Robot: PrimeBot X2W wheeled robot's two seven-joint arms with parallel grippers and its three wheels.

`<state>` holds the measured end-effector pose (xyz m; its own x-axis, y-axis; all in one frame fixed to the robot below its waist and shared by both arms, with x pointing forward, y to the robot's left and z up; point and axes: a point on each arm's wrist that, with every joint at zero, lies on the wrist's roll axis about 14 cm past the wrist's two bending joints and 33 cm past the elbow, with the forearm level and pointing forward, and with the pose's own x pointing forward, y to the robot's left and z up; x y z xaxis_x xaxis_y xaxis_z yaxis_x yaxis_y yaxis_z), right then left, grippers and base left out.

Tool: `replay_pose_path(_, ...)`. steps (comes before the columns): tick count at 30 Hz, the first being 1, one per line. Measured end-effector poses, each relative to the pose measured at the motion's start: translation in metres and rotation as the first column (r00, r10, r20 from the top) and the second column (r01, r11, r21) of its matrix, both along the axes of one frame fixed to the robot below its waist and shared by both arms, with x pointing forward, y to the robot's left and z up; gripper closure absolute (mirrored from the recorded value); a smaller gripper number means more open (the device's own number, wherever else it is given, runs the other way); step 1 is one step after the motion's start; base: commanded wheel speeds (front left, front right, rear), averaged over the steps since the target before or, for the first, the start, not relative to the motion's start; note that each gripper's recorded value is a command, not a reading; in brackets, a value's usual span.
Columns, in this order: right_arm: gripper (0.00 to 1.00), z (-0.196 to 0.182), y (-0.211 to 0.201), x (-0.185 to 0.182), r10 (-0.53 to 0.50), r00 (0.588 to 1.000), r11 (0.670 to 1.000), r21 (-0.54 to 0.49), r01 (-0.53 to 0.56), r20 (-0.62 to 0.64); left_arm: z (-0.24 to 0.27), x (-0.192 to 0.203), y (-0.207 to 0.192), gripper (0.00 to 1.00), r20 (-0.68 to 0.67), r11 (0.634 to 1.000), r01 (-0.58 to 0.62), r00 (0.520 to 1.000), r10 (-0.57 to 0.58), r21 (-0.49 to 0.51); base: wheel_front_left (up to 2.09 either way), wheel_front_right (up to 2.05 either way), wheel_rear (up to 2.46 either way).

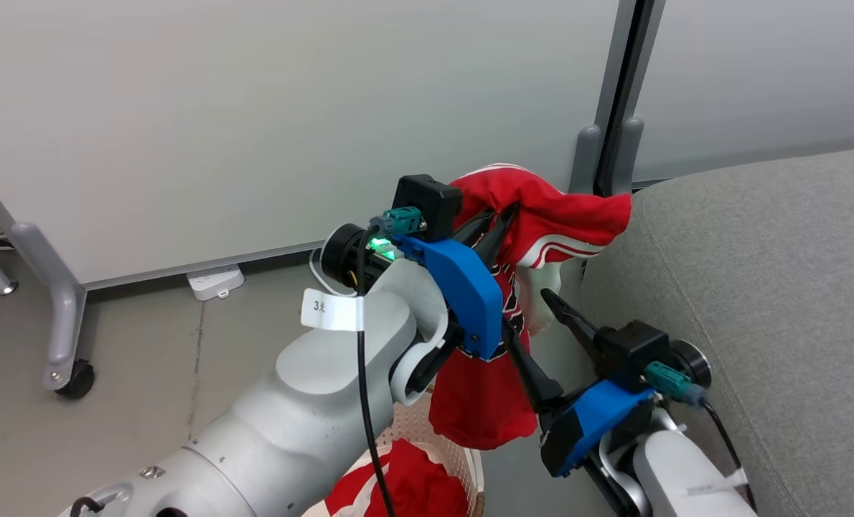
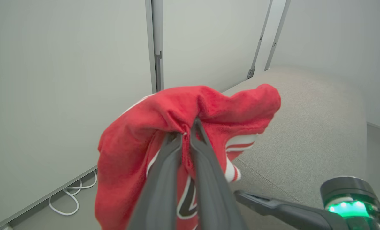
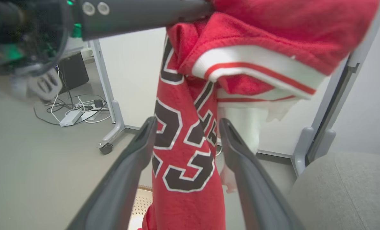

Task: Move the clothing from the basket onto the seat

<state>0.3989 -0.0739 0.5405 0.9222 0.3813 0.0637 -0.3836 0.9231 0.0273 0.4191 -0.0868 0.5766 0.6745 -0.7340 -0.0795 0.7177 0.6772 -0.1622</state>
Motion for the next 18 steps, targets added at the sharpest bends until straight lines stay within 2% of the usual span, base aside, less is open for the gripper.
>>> replay_pose_path(3,0.00,-0.009,0.012,0.009,0.037,0.998,0.999,-0.013,-0.038,-0.056,0.002,0.000,-0.001,1.00,0.003,1.000,0.003,1.000,-0.003,-0.005,0.00,0.00,0.00)
replay_pose_path(8,0.00,-0.007,0.023,0.029,0.074,0.995,0.995,-0.063,-0.079,-0.071,0.006,-0.002,-0.003,1.00,0.006,1.000,0.015,1.000,-0.015,-0.016,0.00,0.00,0.00)
replay_pose_path(14,0.00,-0.013,0.036,0.042,0.114,0.986,0.990,-0.071,-0.123,-0.118,0.010,-0.002,-0.003,1.00,0.010,0.999,0.017,1.000,-0.016,-0.031,0.00,0.00,0.00)
replay_pose_path(15,0.42,-0.014,0.038,0.043,0.120,0.984,0.989,-0.070,-0.130,-0.129,0.009,-0.003,-0.002,1.00,0.007,0.999,0.016,1.000,-0.016,-0.032,0.00,0.00,0.00)
replay_pose_path(16,1.00,-0.014,0.040,0.044,0.127,0.984,0.988,-0.075,-0.137,-0.128,0.009,-0.003,-0.002,1.00,0.007,0.999,0.016,1.000,-0.016,-0.032,0.00,0.00,0.00)
replay_pose_path(18,1.00,-0.013,0.044,0.046,0.137,0.982,0.986,-0.076,-0.147,-0.127,0.010,-0.003,-0.001,1.00,0.011,0.999,0.015,1.000,-0.015,-0.031,0.00,0.00,0.00)
